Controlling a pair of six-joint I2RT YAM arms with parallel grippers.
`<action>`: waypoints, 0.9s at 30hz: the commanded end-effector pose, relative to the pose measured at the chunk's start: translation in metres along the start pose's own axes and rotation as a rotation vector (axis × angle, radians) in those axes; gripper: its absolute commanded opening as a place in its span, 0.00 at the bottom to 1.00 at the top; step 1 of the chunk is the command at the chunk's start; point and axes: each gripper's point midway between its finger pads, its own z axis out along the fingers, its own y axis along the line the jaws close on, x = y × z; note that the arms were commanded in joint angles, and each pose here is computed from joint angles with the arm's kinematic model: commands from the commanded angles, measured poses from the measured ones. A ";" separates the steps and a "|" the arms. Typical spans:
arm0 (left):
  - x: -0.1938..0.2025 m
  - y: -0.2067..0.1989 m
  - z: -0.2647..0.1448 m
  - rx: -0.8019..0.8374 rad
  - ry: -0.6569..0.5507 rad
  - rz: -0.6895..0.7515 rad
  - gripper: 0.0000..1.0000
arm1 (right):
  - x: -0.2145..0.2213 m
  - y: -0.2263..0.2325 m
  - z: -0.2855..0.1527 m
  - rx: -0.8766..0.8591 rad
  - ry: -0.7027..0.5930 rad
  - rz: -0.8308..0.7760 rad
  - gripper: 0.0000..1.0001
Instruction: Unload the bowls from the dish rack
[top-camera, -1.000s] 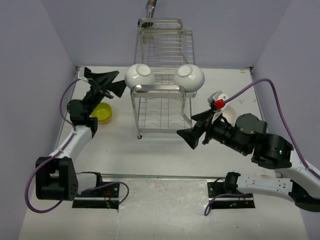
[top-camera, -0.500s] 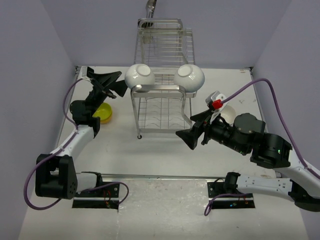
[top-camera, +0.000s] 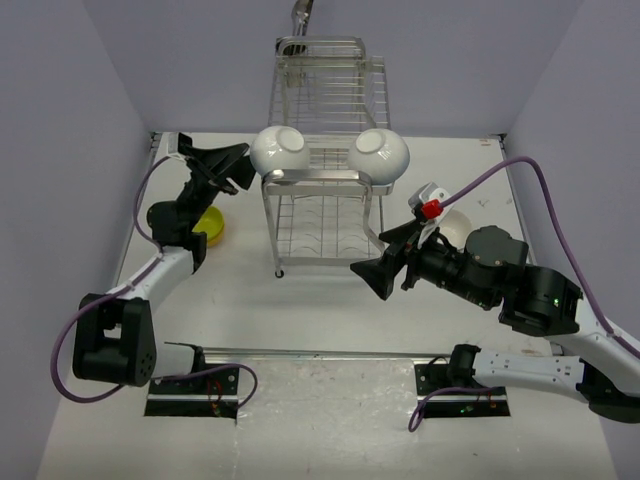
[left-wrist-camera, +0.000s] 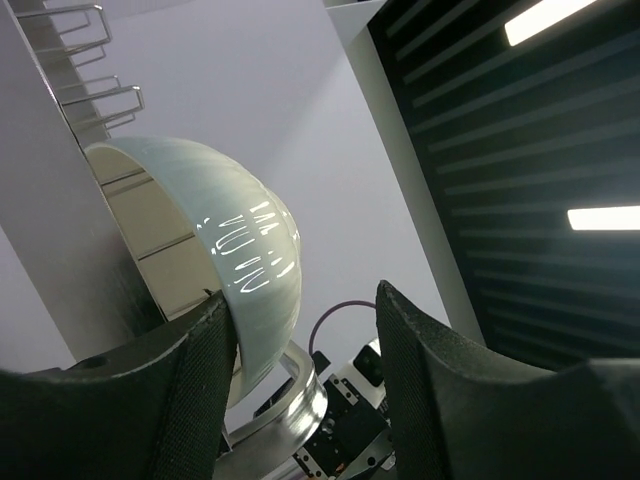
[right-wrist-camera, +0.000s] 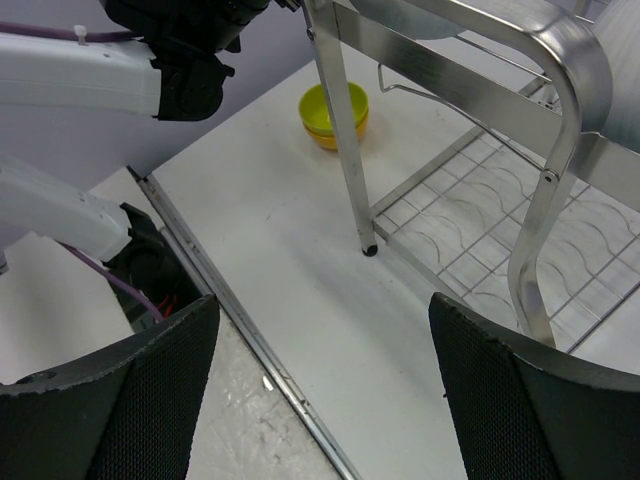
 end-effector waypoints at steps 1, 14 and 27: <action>-0.003 0.000 0.004 0.019 -0.017 -0.073 0.55 | -0.013 0.005 -0.003 -0.025 -0.031 -0.009 0.85; -0.009 0.011 0.005 0.027 -0.039 -0.089 0.28 | -0.009 0.004 0.000 -0.021 -0.021 -0.018 0.85; -0.008 0.007 0.015 0.055 -0.030 -0.086 0.09 | -0.006 0.003 0.002 -0.020 -0.015 -0.024 0.85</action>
